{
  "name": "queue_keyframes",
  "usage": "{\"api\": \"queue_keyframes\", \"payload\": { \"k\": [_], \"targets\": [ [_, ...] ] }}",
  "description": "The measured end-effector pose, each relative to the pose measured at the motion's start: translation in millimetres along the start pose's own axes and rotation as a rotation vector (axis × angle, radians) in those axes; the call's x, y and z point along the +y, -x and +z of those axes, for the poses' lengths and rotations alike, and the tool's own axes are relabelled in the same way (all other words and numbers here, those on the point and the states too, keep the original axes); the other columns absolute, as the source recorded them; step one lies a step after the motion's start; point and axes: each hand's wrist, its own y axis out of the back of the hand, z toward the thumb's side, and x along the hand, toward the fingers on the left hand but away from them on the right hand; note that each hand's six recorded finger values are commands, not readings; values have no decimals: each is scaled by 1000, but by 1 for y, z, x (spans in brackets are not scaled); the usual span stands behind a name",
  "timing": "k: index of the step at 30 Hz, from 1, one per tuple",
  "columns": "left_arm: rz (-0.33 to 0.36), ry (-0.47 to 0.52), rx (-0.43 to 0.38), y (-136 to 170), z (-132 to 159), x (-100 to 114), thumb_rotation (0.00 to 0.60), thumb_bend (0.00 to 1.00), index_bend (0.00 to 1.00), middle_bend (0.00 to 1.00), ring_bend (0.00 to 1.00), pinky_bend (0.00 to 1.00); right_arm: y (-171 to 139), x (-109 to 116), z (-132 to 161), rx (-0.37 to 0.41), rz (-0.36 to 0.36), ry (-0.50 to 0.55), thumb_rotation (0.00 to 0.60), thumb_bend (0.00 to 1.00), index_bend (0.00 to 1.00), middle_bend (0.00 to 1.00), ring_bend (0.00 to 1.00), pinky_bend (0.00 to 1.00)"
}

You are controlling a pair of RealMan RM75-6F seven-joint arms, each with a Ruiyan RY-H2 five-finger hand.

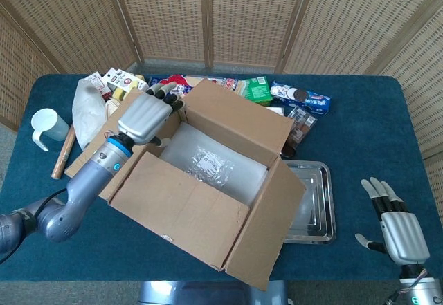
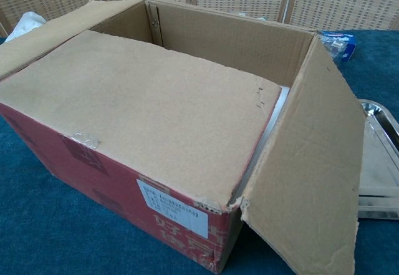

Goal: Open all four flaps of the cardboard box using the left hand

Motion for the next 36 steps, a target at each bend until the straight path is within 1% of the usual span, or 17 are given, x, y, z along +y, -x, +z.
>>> {"api": "queue_keyframes", "payload": {
  "k": [3, 4, 6, 8, 10, 14, 16, 17, 19, 21, 22, 23, 24, 26, 31, 34, 36],
  "targets": [
    [-25, 23, 15, 6, -7, -9, 600, 43, 544, 452, 268, 300, 0, -1, 1, 1, 3, -3, 600, 0, 0, 0, 0, 211],
    [-25, 27, 17, 7, -8, -10, 600, 41, 567, 475, 290, 315, 0, -2, 1, 1, 5, -4, 600, 0, 0, 0, 0, 210],
    [-23, 36, 21, 8, -9, -15, 600, 28, 617, 540, 357, 378, 0, -2, 1, 2, 6, -5, 600, 0, 0, 0, 0, 210],
    [-18, 49, 20, 9, -9, -20, 600, 20, 645, 580, 393, 424, 0, -3, 2, 2, 7, -5, 600, 0, 0, 0, 0, 211],
    [-11, 67, 18, 9, -7, -25, 600, 14, 666, 619, 419, 455, 0, -3, 1, 1, 7, -6, 600, 0, 0, 0, 0, 211],
    [3, 98, 19, 7, -5, -33, 600, 1, 702, 738, 458, 492, 0, -3, 1, 1, 9, -6, 600, 0, 0, 0, 0, 210],
    [7, 107, 18, 6, -3, -35, 597, 0, 740, 756, 457, 499, 0, -3, 1, 2, 9, -6, 600, 0, 0, 0, 0, 210],
    [10, 113, 18, 6, -2, -37, 571, 0, 776, 762, 450, 500, 0, -3, 1, 2, 9, -6, 600, 0, 0, 0, 0, 210],
    [18, 119, 24, 4, -1, -38, 494, 0, 837, 738, 422, 491, 0, -2, 1, 2, 7, -3, 600, 0, 0, 0, 0, 210],
    [34, 127, 39, 3, 1, -38, 331, 0, 885, 676, 366, 431, 0, -2, 1, 1, 5, -1, 600, 0, 0, 0, 0, 210],
    [44, 129, 45, 2, 2, -37, 264, 0, 891, 657, 347, 405, 1, -2, 1, 1, 5, -1, 600, 0, 0, 0, 0, 210],
    [58, 128, 58, 2, 3, -36, 152, 0, 896, 633, 322, 368, 1, -2, 1, 1, 5, -1, 600, 0, 0, 0, 0, 210],
    [63, 126, 64, 2, 3, -36, 68, 0, 897, 610, 302, 343, 1, -2, 1, 2, 6, -1, 600, 0, 0, 0, 0, 211],
    [69, 117, 80, 1, 4, -36, 3, 0, 897, 583, 279, 315, 0, -2, 1, 3, 7, -2, 600, 0, 0, 0, 0, 211],
    [58, 119, 111, 1, 9, -39, 0, 0, 884, 564, 274, 306, 0, -1, 2, 6, 3, 2, 600, 0, 0, 0, 0, 210],
    [38, 139, 119, 0, 14, -42, 0, 0, 878, 570, 299, 348, 0, 0, 2, 8, 1, 4, 600, 0, 0, 0, 0, 211],
    [29, 159, 122, -1, 16, -44, 0, 0, 878, 590, 333, 400, -1, 1, 2, 10, 1, 5, 600, 0, 0, 0, 0, 211]
  ]
}}
